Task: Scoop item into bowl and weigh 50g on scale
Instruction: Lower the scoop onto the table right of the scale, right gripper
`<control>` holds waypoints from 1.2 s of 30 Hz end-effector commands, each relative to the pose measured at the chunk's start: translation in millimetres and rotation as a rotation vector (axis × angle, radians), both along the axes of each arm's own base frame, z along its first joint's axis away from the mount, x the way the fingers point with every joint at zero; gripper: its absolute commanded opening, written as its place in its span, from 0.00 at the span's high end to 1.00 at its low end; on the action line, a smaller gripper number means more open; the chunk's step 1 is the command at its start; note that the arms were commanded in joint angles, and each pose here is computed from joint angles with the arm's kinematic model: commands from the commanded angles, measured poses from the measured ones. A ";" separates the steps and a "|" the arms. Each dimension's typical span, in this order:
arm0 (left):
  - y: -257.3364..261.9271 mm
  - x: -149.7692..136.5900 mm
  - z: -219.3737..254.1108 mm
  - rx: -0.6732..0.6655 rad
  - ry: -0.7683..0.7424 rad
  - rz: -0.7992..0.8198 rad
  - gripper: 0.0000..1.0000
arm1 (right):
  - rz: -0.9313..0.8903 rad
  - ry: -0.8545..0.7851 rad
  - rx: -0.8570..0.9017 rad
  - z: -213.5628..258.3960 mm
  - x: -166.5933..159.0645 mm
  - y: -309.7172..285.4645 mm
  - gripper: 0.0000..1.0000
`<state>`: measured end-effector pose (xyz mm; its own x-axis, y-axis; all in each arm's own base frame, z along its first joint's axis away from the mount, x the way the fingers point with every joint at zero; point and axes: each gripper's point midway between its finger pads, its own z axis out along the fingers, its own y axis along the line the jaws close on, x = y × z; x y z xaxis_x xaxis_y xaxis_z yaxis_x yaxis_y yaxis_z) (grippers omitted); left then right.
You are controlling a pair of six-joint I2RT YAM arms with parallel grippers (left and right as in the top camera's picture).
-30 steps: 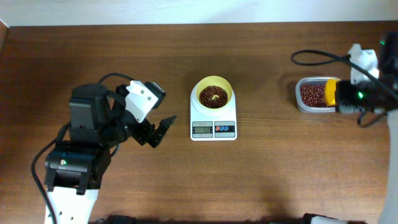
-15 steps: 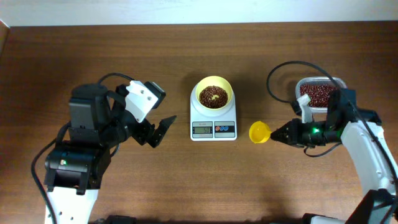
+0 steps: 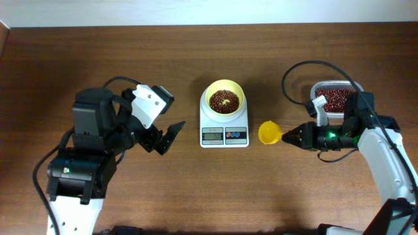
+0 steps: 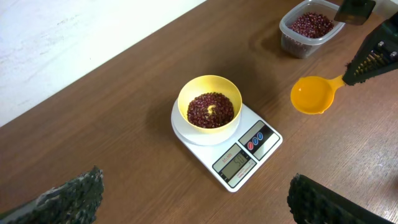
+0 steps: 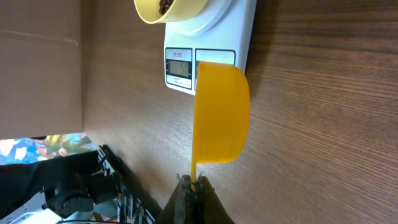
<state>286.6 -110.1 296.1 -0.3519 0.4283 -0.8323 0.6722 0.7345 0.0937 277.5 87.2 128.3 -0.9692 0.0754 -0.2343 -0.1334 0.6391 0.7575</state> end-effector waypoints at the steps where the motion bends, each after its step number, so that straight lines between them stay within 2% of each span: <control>1: 0.8 1.2 7.9 -0.010 -0.014 0.010 0.01 | 0.055 -0.028 0.019 4.2 -9.7 5.9 0.96; 7: 0.8 1.2 7.9 -0.010 -0.014 0.010 0.01 | 0.110 -0.019 0.012 -0.2 -24.9 7.7 0.96; 12: 0.8 1.2 7.9 -0.010 -0.014 0.010 0.01 | 0.109 0.027 0.023 -22.9 -40.7 10.5 0.96; 15: 0.8 1.2 7.9 -0.010 -0.014 0.010 0.01 | 0.109 0.017 0.011 -27.5 -40.0 9.5 0.96; 20: 0.8 1.2 7.9 -0.010 -0.014 0.010 0.01 | 0.090 0.125 -0.129 -48.9 -53.5 -7.3 0.96; 25: 0.8 1.2 7.9 -0.010 -0.014 0.010 0.01 | -0.126 0.191 -0.153 -54.8 -44.3 -52.8 0.96; 28: 0.8 1.2 7.9 -0.010 -0.014 0.010 0.01 | -0.304 0.212 -0.052 -54.0 -46.9 -82.4 0.96; 30: 0.8 1.2 7.9 -0.010 -0.014 0.010 0.01 | -0.311 0.159 0.047 -53.4 -54.3 -77.9 0.96; 36: 0.8 1.2 7.9 -0.010 -0.014 0.010 0.01 | -0.345 0.112 0.106 -78.3 -67.8 -68.3 0.94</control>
